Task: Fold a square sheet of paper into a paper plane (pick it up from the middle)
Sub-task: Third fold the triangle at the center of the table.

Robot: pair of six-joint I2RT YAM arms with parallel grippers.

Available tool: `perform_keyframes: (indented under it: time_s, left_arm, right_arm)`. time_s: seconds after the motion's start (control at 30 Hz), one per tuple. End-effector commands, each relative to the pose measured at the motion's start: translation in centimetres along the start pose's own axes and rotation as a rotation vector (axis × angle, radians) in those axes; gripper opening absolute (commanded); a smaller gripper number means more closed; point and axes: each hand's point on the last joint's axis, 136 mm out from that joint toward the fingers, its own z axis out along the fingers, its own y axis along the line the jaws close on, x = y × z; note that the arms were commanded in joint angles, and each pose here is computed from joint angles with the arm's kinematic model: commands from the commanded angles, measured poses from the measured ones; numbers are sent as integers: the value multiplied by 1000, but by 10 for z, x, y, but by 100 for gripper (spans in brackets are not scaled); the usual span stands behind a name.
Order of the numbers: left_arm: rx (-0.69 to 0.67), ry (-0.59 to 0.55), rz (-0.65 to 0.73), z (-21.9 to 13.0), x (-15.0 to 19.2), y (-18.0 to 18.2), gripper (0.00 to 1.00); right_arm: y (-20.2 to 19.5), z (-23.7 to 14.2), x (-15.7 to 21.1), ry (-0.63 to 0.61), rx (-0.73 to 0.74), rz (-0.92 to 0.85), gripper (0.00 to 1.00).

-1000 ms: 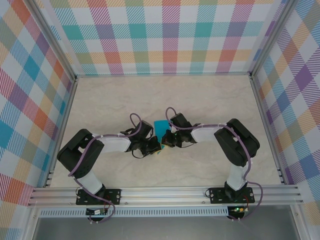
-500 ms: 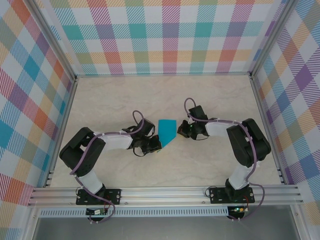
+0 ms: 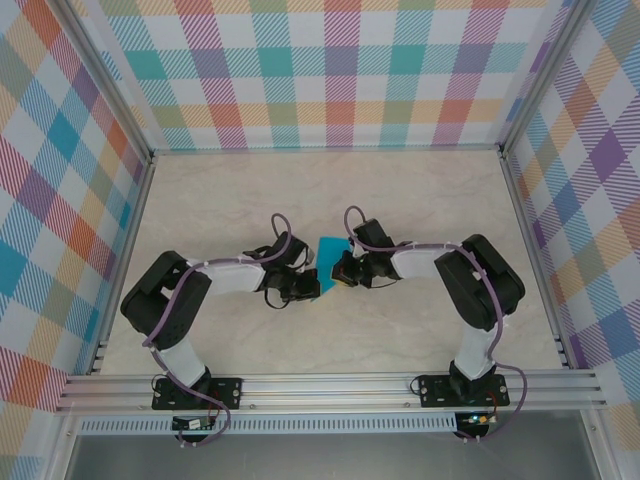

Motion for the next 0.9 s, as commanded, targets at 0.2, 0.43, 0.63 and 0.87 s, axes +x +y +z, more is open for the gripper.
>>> perform_keyframes:
  time_s: [0.2,0.43,0.63,0.87]
  left_arm:
    - [105,-110,-98,-21,-25,-20,0]
    - [151,-236,-325,-11,-41,-32,0]
    - [110,-294,-469,0,-36,-18,0]
    - [87,-316,-534,9,-26,-15,0]
  right_arm:
    - [-23,3,2,1,101,63,3]
    - [-42,6,6,1,169,141,3]
    - [-50,5,5,-41,169,193,3]
    - [-51,7,6,-47,165,224,2]
